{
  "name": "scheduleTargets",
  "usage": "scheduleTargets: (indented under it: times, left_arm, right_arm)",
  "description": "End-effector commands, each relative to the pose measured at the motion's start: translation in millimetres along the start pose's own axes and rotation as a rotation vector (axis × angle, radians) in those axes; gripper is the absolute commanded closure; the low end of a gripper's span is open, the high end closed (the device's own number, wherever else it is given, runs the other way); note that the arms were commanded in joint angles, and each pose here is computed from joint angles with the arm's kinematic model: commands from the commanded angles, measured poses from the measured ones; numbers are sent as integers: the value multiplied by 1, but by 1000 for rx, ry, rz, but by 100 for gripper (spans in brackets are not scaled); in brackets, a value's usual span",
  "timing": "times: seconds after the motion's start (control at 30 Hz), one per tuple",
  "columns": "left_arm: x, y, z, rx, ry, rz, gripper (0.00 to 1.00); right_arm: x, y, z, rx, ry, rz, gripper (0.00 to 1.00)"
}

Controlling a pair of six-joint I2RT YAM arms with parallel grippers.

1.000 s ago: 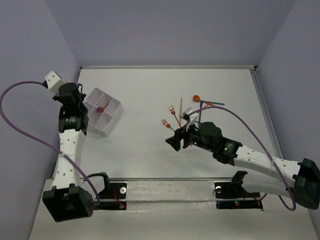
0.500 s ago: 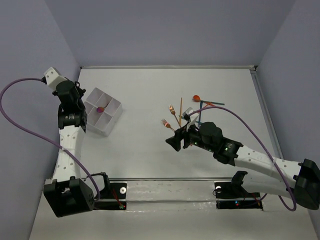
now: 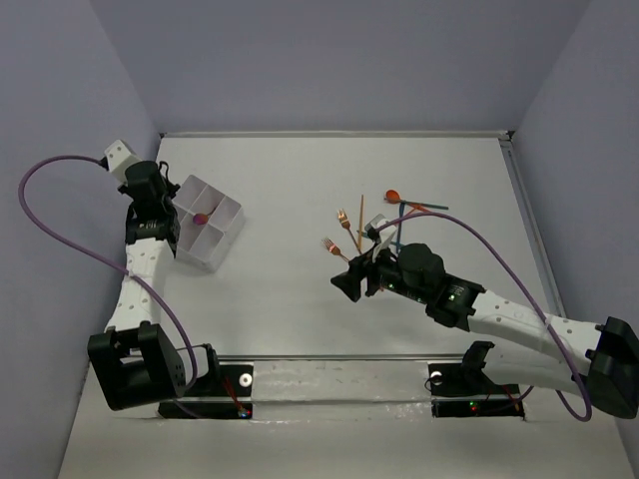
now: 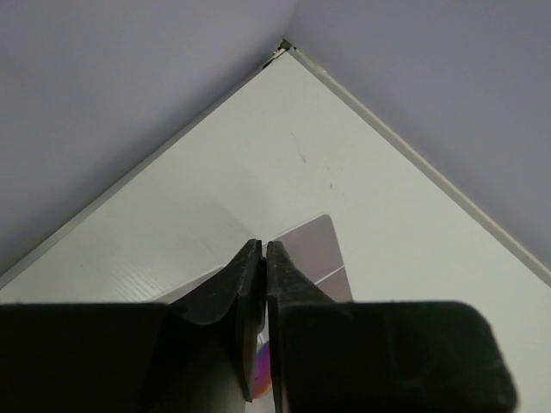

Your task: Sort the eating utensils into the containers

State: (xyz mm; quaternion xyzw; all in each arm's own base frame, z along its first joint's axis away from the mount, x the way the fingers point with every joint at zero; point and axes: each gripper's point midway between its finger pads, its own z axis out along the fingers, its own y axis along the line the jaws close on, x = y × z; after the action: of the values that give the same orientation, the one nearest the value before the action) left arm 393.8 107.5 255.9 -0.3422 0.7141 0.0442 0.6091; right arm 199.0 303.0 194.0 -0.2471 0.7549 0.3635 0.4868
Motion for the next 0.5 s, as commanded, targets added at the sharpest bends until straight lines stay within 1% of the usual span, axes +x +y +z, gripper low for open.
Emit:
scheduleTargets:
  times: [0.0,0.1,0.13,0.2,0.23,0.3,0.37,0.4,0.47]
  left_arm:
    - [-23,-4,-3,15,-89,-33,59]
    - [-27,-5,-7,24,-95,-38,42]
    - [-30,-6,-9,29,-103,-43,33]
    - [-32,-8,-12,39,-104,-50,26]
    - [-37,-12,-17,57,-109,-60,21]
    - [-41,-18,-22,87,-105,-74,17]
    - [-47,-30,-33,156,-100,-101,15]
    - [-47,-34,-38,181,-92,-108,15]
    - [-47,-48,-55,280,-69,-125,14]
  right_arm:
    - [-8,-6,1,37,-37,-16,27]
    - [-5,-11,3,62,-28,-19,27]
    - [-4,-14,5,76,-21,-26,27]
    - [1,-22,7,116,-5,-30,29]
    - [5,-28,10,147,13,-34,29]
    - [10,-32,13,172,34,-36,31]
    - [17,-42,18,215,65,-35,33]
    - [19,-48,19,236,75,-32,35]
    - [27,-59,23,278,107,-22,38]
